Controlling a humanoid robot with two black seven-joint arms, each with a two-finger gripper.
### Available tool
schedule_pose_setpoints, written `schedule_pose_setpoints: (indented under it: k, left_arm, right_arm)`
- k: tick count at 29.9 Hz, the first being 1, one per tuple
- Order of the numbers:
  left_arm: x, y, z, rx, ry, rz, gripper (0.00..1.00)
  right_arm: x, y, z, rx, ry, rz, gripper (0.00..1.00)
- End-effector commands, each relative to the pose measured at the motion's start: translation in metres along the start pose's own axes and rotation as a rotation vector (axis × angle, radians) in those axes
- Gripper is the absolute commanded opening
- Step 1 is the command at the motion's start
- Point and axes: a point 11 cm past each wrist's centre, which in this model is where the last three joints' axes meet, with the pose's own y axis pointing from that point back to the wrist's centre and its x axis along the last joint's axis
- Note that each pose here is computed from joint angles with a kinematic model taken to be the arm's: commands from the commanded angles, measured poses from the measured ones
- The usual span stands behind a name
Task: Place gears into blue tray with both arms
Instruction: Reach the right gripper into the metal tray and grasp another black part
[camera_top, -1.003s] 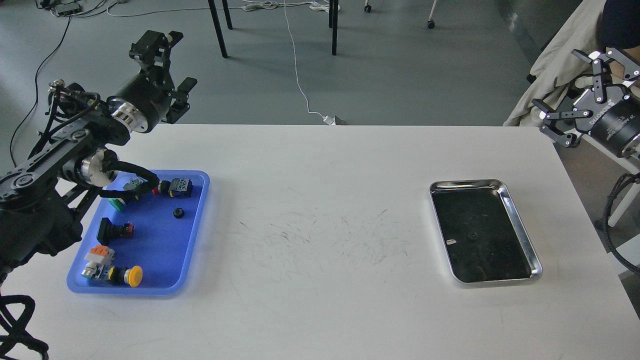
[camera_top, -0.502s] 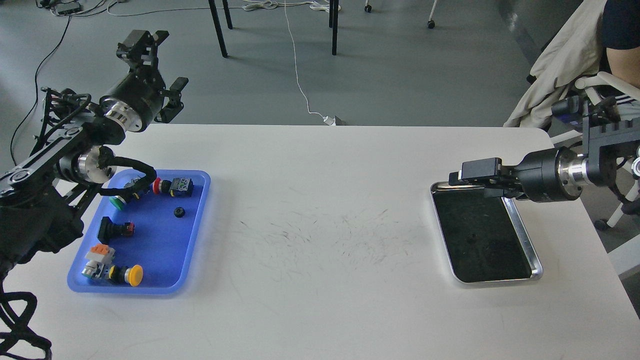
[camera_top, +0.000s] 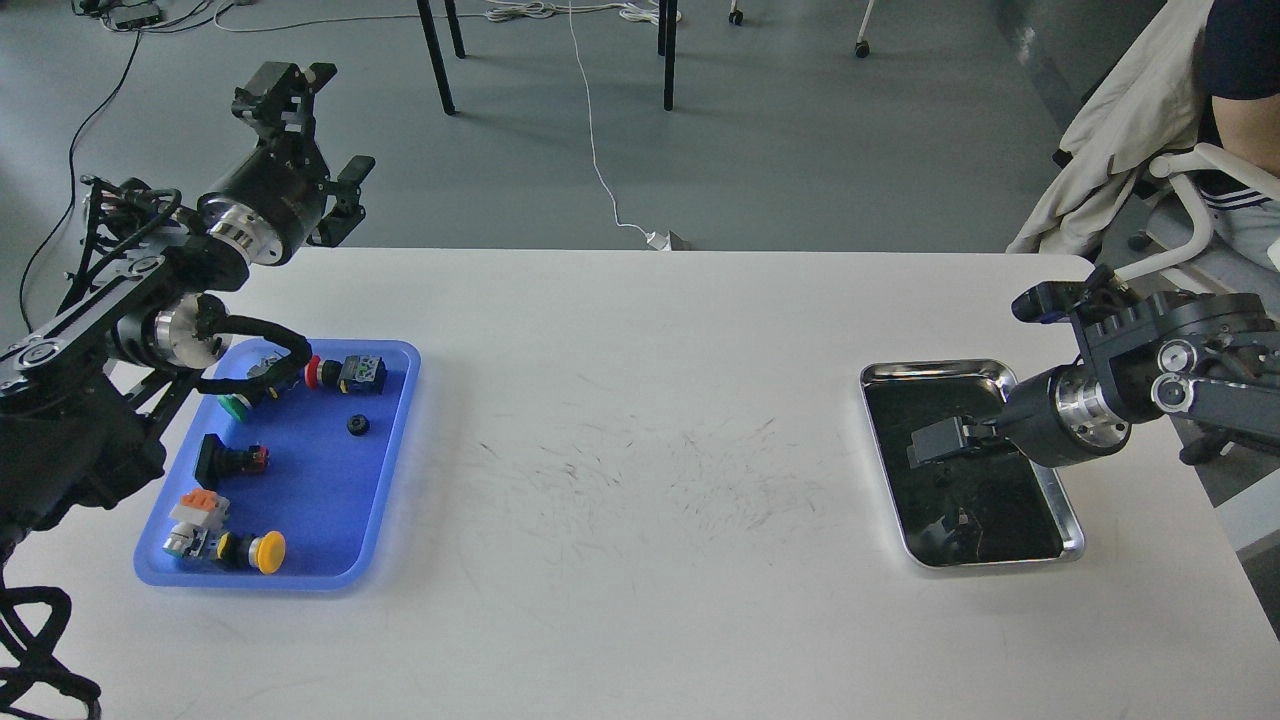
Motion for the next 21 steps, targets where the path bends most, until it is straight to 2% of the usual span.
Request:
schedule_pose_setpoints:
  k: [1, 12, 14, 17, 21]
  left_arm:
    - [0.001, 0.000, 0.000, -0.001, -0.002, 0.001, 1.00]
    - [0.000, 0.000, 0.001, -0.002, -0.002, 0.000, 1.00]
    - [0.000, 0.000, 0.000, -0.002, -0.004, 0.000, 1.00]
    - [0.000, 0.000, 0.000, -0.002, -0.004, 0.000, 1.00]
    - [0.001, 0.000, 0.000, -0.001, -0.007, 0.000, 1.00]
  right_arm:
    - [-0.002, -0.011, 0.002, -0.013, -0.003, -0.012, 0.98]
    - [-0.005, -0.026, 0.008, -0.039, -0.010, -0.026, 0.91]
    - [-0.005, -0.028, 0.008, -0.039, -0.009, -0.028, 0.81]
    - [-0.006, -0.030, 0.008, -0.046, 0.021, -0.032, 0.56]
    - [-0.006, -0.029, 0.009, -0.051, 0.041, -0.031, 0.30]
